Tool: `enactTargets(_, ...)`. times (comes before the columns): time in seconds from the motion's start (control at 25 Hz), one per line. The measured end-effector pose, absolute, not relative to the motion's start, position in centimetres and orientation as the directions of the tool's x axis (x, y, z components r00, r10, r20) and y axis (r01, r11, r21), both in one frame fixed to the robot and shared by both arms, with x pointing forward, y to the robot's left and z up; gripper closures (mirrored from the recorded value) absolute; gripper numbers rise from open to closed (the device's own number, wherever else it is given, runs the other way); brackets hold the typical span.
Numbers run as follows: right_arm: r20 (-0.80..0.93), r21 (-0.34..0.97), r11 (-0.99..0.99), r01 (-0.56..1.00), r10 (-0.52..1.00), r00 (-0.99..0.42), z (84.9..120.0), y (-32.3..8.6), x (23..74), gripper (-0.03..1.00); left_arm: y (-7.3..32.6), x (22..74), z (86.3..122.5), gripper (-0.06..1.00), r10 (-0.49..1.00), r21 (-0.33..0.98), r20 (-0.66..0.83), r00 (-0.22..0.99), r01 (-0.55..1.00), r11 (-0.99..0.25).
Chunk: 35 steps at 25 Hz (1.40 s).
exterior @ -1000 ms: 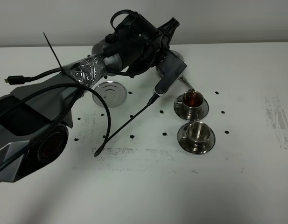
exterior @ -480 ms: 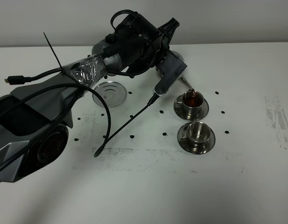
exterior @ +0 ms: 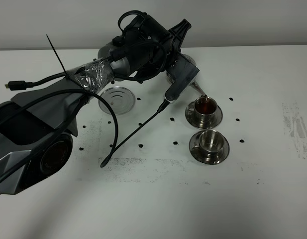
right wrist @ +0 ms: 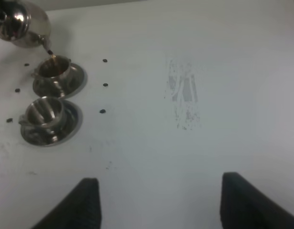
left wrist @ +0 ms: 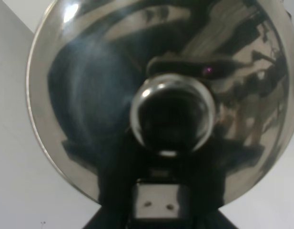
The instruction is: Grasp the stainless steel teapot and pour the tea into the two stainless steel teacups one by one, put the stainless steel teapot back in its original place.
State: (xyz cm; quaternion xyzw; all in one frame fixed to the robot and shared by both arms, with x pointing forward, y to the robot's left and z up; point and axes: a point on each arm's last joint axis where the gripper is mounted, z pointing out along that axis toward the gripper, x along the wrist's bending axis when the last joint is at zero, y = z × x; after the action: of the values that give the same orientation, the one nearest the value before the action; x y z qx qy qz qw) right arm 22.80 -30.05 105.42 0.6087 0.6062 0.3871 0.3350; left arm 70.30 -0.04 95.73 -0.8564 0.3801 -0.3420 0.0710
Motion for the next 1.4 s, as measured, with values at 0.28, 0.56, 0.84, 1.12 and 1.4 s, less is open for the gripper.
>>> enactTargets(0.28,0.065,0.877,-0.041,0.479,0.997,-0.035,105.42,-30.05,22.80,0.45,-0.04,70.30,95.73,0.76,-0.700,-0.382,0.532,0.477,-0.602,-0.701)
enactTargets(0.56,0.065,0.877,-0.041,0.479,0.997,-0.035,105.42,-30.05,22.80,0.45,-0.04,70.30,95.73,0.76,-0.700,-0.382,0.532,0.477,-0.602,-0.701)
enactTargets(0.84,0.065,0.877,-0.041,0.479,0.997,-0.035,105.42,-30.05,22.80,0.45,-0.04,70.30,95.73,0.76,-0.700,-0.382,0.532,0.477,-0.602,-0.701)
enactTargets(1.12,0.065,0.877,-0.041,0.479,0.997,-0.035,105.42,-30.05,22.80,0.45,-0.04,70.30,95.73,0.76,-0.700,-0.382,0.532,0.477,-0.602,-0.701)
enactTargets(1.4,0.065,0.877,-0.041,0.479,0.997,-0.035,105.42,-30.05,22.80,0.45,-0.06,70.07,95.53,0.76,-0.642,-0.318,0.544,0.540,-0.575,-0.753)
